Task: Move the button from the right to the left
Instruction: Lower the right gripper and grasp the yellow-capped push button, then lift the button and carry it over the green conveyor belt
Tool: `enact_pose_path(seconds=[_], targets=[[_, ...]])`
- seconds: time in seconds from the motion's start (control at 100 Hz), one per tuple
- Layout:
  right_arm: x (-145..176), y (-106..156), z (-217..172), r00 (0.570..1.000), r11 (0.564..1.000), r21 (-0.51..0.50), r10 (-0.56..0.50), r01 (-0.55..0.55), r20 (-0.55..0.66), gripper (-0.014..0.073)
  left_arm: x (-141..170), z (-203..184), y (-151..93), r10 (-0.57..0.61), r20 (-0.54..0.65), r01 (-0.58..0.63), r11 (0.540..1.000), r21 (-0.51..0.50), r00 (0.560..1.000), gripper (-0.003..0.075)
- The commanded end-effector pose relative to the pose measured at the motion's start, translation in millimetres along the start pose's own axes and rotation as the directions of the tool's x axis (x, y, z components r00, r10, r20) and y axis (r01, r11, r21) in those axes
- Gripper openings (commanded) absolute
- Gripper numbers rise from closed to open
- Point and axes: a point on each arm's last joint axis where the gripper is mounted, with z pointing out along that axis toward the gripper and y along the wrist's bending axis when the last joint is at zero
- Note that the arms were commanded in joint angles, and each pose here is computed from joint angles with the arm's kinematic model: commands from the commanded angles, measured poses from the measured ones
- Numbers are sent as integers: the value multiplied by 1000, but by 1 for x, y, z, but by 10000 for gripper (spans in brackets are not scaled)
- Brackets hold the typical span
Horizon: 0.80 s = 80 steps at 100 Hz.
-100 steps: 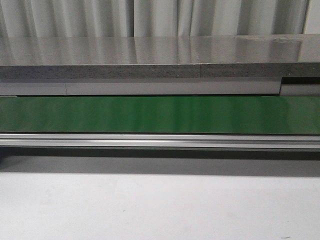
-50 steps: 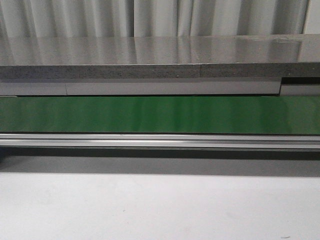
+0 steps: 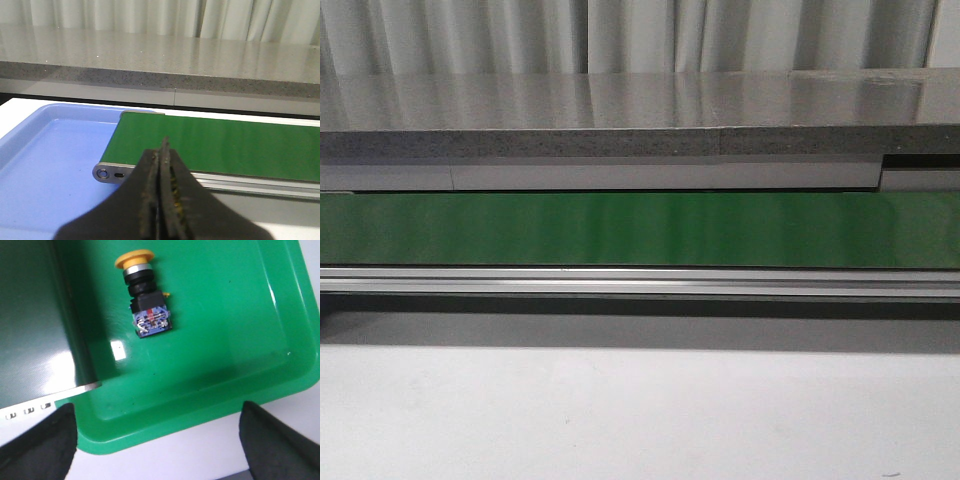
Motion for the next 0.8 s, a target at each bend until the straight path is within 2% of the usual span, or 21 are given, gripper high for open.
enact_pose_path(seconds=[0.0, 0.39, 0.79], targets=[[-19, -5, -4, 997, 1000, 11, 1, -2, 78, 648, 6, 0, 1, -11, 66, 12, 1000, -8, 998, -20], [-46, -12, 73, 996, 996, -59, 57, -61, -65, 648, 6, 0, 1, -11, 66, 12, 1000, -8, 998, -20], [-61, -16, 125, 990, 992, -85, 88, -98, -109, 641, 6, 0, 1, -11, 66, 12, 1000, -8, 998, -20]])
